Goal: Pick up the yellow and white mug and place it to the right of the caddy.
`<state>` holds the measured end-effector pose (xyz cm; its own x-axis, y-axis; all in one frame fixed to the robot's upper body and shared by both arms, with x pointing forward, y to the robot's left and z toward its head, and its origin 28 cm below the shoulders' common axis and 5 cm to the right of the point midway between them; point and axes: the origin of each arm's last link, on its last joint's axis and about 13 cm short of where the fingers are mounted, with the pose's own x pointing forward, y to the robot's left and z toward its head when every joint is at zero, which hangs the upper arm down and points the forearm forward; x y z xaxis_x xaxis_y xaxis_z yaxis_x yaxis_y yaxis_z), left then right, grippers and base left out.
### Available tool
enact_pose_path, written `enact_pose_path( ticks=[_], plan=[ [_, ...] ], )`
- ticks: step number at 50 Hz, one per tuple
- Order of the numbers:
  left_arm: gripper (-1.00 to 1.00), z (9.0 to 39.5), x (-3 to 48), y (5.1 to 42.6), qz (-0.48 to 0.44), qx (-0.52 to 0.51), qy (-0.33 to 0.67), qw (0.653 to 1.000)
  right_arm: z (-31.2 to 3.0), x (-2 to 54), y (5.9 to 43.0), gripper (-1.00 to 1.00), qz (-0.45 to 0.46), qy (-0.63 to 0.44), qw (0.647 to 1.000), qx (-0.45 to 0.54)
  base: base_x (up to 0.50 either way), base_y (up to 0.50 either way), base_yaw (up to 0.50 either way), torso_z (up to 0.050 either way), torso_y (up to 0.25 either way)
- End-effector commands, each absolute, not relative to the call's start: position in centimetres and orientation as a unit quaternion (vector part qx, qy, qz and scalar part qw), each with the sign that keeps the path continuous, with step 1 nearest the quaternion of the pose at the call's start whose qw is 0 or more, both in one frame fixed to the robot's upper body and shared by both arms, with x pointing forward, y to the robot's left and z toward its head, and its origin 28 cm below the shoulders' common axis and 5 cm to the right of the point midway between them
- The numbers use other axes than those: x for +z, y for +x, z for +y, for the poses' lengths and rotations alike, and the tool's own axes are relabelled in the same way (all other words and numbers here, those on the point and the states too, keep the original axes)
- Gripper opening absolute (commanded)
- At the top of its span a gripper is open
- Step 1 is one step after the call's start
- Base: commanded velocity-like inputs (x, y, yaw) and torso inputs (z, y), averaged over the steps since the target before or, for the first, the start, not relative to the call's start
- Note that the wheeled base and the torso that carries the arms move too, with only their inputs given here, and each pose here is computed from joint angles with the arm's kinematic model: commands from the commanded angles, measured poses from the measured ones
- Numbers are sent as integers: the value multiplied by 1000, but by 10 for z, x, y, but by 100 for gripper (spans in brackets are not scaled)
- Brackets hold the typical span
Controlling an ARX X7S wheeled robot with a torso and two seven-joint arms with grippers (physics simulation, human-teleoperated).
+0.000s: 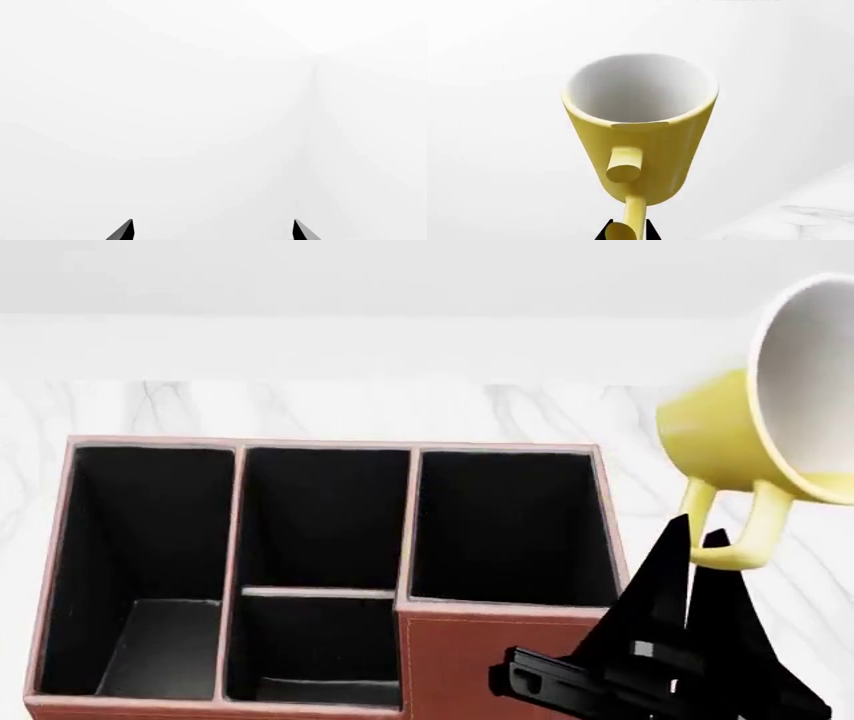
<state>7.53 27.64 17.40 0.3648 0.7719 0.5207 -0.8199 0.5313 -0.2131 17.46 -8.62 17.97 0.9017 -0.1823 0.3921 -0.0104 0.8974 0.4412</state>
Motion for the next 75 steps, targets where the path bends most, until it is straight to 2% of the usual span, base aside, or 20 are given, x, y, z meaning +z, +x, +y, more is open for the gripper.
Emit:
enact_pose_path(
  ticks=[1, 12, 22, 33, 51, 75],
  plan=[
    [100, 275, 174, 77, -290, 481, 42, 826, -99, 181, 181, -100, -219, 230, 945, -81, 0, 0, 0, 0, 0],
    [100, 275, 174, 77, -290, 481, 41, 826, -120, 171, 182, -100, -205, 174, 956, -118, 0, 0, 0, 0, 1],
    [100, 275, 174, 77, -290, 482, 40, 826, -122, 169, 183, -100, -200, 160, 959, -119, 0, 0, 0, 0, 0],
    [100, 276, 174, 76, -290, 483, 38, 825, -129, 145, 183, -100, -145, 88, 979, -111, 0, 0, 0, 0, 1],
    [100, 276, 174, 77, -289, 484, 40, 825, -148, 122, 188, -100, -110, 79, 978, -157, 0, 0, 0, 0, 1],
    [100, 275, 174, 78, -288, 483, 41, 826, -154, 76, 199, -100, -18, 82, 987, -134, 0, 0, 0, 0, 0]
  ],
)
